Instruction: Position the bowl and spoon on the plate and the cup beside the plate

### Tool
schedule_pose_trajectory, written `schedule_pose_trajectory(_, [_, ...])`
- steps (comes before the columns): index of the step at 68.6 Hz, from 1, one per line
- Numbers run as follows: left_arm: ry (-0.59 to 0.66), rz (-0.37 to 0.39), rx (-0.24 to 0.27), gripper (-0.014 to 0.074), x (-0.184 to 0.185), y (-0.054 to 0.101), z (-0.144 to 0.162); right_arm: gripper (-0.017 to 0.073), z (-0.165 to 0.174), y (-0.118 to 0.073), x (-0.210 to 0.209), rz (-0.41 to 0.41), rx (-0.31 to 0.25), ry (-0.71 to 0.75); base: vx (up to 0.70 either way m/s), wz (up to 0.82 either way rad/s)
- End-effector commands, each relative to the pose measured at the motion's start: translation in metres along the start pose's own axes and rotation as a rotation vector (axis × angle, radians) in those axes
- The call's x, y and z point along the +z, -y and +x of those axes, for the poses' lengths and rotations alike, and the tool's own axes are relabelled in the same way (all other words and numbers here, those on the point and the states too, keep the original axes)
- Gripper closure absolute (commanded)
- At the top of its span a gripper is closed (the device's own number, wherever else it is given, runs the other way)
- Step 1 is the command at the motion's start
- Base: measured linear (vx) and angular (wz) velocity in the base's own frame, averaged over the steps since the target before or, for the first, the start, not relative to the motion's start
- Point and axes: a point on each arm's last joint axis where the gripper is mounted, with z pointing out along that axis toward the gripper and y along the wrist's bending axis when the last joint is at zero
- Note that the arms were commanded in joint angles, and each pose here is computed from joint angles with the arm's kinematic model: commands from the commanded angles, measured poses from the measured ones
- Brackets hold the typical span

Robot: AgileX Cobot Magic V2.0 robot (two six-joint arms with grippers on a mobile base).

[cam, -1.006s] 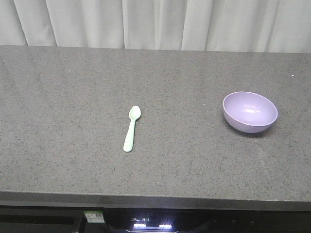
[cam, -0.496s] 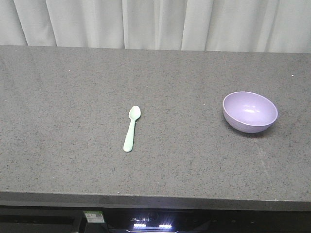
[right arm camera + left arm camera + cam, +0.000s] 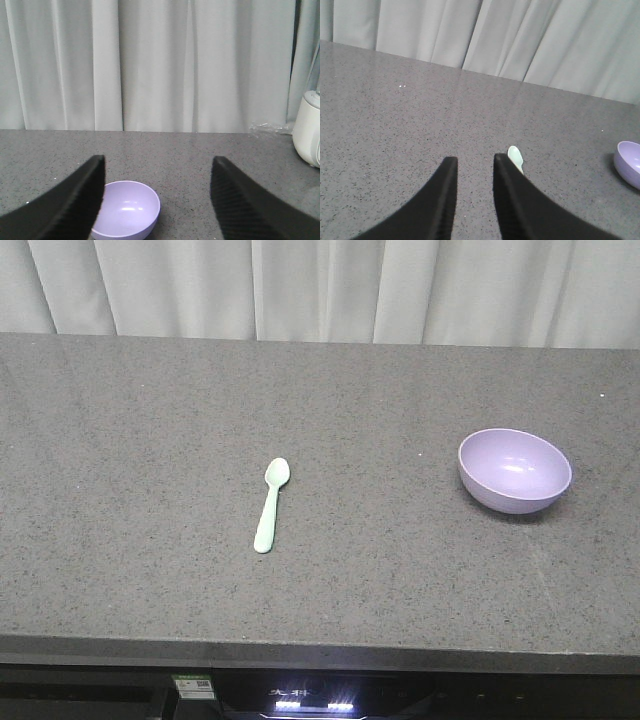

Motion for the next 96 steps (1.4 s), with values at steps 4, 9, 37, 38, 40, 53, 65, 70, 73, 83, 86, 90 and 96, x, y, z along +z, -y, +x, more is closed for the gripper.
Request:
schedule_pose_trajectory(4, [0.162,0.01,-0.103,0.026,0.007,0.001,-0.025,-0.009,-0.018,0.0,-0.001,0.001,-0.019,0.11,0.0,0.0])
schedule_pose_trajectory(9, [0.176,0.007,-0.106,0.0246,0.011,0.0,-0.029,-0.01,-0.019,0.0,-0.001,0.001,-0.019,0.116,0.0,0.0])
schedule_pose_trajectory(37, [-0.1,0.148,0.066,0.0246,0.065,0.019,-0.096,-0.0071,-0.022,0.0,-0.001,0.002,-0.037,0.154,0.0,0.0])
schedule_pose_trajectory(38, [-0.104,0.151,0.066,0.0246,0.067,0.019,-0.098,-0.007,-0.022,0.0,-0.001,0.003,-0.042,0.156,0.0,0.0])
schedule_pose_trajectory(40, [-0.115,0.161,0.064,0.0246,0.072,0.02,-0.102,-0.0067,-0.023,0.0,-0.001,0.005,-0.053,0.162,0.0,0.0])
schedule_pose_trajectory(53, [-0.135,0.209,0.058,0.0246,0.101,0.021,-0.115,-0.0031,-0.023,0.0,-0.001,0.006,-0.057,0.163,0.0,0.0])
schedule_pose_trajectory(65, [-0.179,0.31,0.083,0.0246,0.127,0.045,-0.108,0.0008,-0.023,0.0,-0.001,0.006,-0.056,0.161,0.0,0.0])
schedule_pose_trajectory(70, [-0.193,0.358,0.097,0.0248,0.135,0.061,-0.102,0.002,-0.023,0.0,-0.001,0.006,-0.056,0.161,0.0,0.0])
schedule_pose_trajectory(73, [-0.201,0.382,0.109,0.0248,0.14,0.07,-0.098,0.0025,-0.023,0.0,-0.001,0.006,-0.056,0.161,0.0,0.0])
schedule_pose_trajectory(83, [-0.217,0.393,0.138,0.0248,0.158,0.092,-0.084,0.0034,-0.023,0.0,-0.001,0.006,-0.056,0.161,0.0,0.0])
schedule_pose_trajectory(86, [-0.231,0.385,0.153,0.0248,0.165,0.097,-0.079,0.0034,-0.023,0.0,-0.001,0.006,-0.056,0.161,0.0,0.0])
schedule_pose_trajectory(90, [-0.265,0.381,0.173,0.0248,0.175,0.106,-0.074,0.0034,-0.022,0.0,-0.001,0.006,-0.056,0.16,0.0,0.0])
schedule_pose_trajectory(96, [-0.295,0.37,0.21,0.0248,0.188,0.119,-0.07,0.0034,-0.022,0.0,-0.001,0.006,-0.056,0.16,0.0,0.0])
